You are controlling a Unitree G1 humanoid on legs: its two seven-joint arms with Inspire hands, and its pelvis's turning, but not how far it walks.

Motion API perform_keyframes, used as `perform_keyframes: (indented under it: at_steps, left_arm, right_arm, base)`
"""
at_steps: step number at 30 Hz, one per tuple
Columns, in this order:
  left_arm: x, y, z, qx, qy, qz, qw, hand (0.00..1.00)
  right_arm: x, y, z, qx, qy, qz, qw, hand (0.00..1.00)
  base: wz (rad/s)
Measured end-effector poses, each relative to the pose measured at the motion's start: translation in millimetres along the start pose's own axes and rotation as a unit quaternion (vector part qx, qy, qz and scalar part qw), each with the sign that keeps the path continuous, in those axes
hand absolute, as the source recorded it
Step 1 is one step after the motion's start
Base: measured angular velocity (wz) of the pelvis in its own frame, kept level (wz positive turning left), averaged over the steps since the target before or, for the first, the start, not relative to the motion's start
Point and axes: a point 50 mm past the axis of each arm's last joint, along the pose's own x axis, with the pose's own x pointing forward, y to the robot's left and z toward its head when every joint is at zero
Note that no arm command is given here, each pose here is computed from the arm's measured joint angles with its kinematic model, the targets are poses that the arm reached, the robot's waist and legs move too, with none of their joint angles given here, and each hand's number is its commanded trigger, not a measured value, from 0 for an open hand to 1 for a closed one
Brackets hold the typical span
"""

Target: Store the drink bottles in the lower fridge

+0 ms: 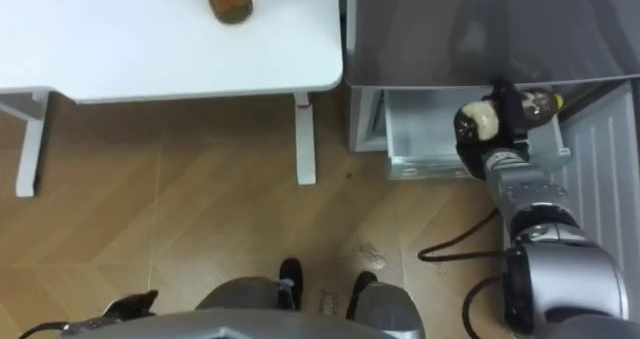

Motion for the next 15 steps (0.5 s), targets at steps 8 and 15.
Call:
perform_keyframes:
  at_steps: [8,15]
  left_arm:
    - [1.7,-2.7,7,0.024,-0.002,-0.006,1.000,0.00]
    - [2.4,0.2,20,0.035,-0.019,0.004,0.999,0.00]
  right_arm:
    - [-1,3,9,-0.010,-0.011,0.003,1.000,0.00]
    - [-1,9,20,-0.015,-0.031,-0.025,0.999,0.00]
  base:
    - [0.00]
    - [-0.01]
